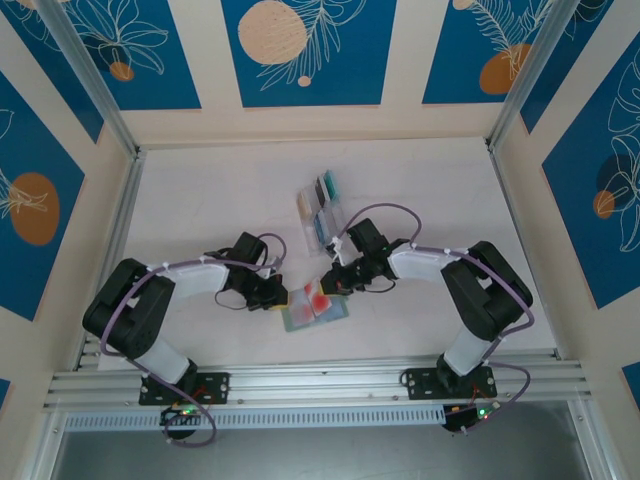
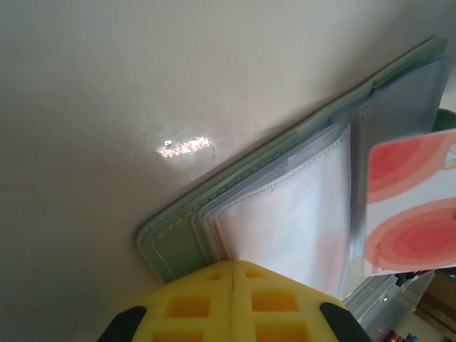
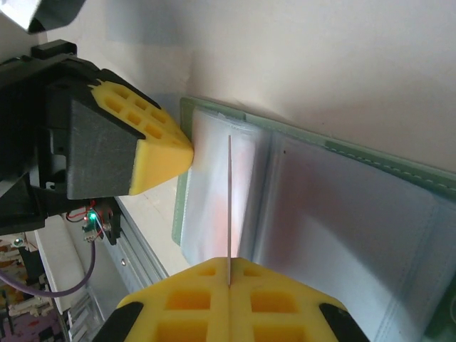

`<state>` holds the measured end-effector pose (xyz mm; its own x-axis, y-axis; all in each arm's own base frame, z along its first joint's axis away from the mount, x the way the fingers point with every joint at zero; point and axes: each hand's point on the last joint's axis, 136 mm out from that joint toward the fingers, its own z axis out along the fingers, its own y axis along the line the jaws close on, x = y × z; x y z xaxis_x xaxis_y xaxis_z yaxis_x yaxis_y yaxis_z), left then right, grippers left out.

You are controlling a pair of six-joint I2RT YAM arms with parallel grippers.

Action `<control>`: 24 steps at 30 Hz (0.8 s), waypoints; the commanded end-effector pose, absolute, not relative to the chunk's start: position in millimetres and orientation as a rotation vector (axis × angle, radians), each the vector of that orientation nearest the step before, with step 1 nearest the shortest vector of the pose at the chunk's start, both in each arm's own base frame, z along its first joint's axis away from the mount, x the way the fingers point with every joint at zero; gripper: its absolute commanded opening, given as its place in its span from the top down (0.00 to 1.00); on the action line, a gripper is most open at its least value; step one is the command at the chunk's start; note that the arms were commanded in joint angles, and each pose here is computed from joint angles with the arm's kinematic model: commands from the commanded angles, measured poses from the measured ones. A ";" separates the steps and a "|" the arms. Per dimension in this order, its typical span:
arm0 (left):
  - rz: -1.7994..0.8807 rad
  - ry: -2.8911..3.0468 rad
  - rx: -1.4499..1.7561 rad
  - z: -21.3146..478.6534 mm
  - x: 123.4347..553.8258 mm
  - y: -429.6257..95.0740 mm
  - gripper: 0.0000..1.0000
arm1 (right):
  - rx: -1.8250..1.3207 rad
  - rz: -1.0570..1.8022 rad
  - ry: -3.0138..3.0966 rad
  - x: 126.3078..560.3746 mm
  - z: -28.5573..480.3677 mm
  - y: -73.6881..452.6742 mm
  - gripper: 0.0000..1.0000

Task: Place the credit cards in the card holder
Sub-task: Insert the credit card into the card slot.

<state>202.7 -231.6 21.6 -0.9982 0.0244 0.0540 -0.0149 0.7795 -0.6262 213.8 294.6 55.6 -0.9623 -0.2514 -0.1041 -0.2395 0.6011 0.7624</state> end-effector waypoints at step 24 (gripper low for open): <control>0.849 -3.024 -0.040 34.0 199.7 -207.9 0.99 | 0.380 -1.379 -2.666 205.9 31.6 306.5 1.00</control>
<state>200.8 -219.8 25.7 -0.9997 0.0132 0.0224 -0.0023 0.8133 -0.5819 213.0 306.1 38.0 -0.9631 -0.2646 -0.0501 -0.1944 0.5544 0.8092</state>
